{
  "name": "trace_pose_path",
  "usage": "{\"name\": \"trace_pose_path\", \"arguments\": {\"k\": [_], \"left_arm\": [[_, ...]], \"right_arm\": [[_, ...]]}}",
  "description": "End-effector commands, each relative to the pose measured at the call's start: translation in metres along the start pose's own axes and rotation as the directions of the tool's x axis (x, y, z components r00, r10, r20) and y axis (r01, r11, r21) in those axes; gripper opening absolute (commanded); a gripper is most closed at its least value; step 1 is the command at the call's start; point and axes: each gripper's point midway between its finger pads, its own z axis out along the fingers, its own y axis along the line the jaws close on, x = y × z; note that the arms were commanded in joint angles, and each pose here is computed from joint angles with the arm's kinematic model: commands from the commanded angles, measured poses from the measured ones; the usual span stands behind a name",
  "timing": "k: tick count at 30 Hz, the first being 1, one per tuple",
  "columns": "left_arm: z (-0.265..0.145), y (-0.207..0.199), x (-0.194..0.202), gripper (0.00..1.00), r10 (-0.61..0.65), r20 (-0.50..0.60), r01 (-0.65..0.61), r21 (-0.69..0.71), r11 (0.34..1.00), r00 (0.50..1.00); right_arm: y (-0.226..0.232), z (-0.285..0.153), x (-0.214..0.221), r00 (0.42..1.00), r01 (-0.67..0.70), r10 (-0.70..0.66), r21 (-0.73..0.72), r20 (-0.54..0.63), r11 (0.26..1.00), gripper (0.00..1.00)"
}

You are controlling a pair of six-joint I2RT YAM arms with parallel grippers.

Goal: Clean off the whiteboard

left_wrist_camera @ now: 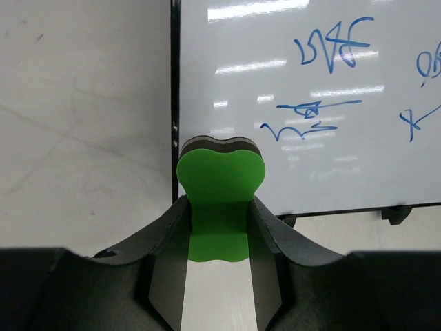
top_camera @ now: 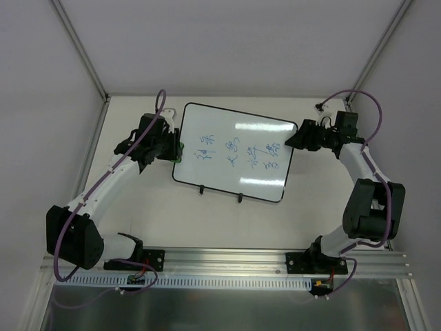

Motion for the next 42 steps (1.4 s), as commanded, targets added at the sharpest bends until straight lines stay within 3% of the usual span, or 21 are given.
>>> {"name": "trace_pose_path", "arguments": {"k": [1, 8, 12, 17, 27, 39, 42], "left_arm": [[0.001, -0.013, -0.025, 0.00, 0.040, 0.059, -0.041, 0.011, 0.999, 0.997], [0.022, -0.038, -0.038, 0.00, 0.086, 0.108, -0.093, 0.052, 0.994, 0.990], [0.039, -0.041, -0.049, 0.00, 0.112, 0.142, -0.118, 0.035, 0.992, 0.984], [0.055, -0.043, -0.066, 0.00, 0.123, 0.188, -0.128, 0.014, 0.992, 0.974], [0.092, -0.035, -0.069, 0.00, 0.165, 0.206, -0.150, -0.088, 0.985, 0.965], [0.114, -0.125, -0.007, 0.00, 0.229, 0.142, -0.241, 0.073, 0.968, 0.963], [0.114, -0.122, -0.001, 0.00, 0.220, 0.132, -0.229, 0.052, 0.972, 0.966]], "right_arm": [[0.013, 0.003, -0.019, 0.997, 0.071, -0.068, -0.100, 0.034, 0.992, 0.58], [0.009, 0.009, -0.009, 0.998, 0.058, -0.058, -0.130, 0.007, 0.990, 0.34], [0.007, 0.009, -0.004, 0.998, 0.063, -0.063, -0.124, 0.002, 0.990, 0.13], [0.005, 0.006, 0.001, 0.997, 0.078, -0.079, -0.097, 0.002, 0.992, 0.02], [0.007, -0.001, 0.000, 0.995, 0.103, -0.102, -0.074, 0.019, 0.992, 0.00], [0.006, -0.003, 0.002, 0.993, 0.116, -0.115, -0.052, 0.023, 0.992, 0.00], [0.005, -0.005, 0.002, 0.992, 0.122, -0.121, -0.039, 0.025, 0.992, 0.00]]}}
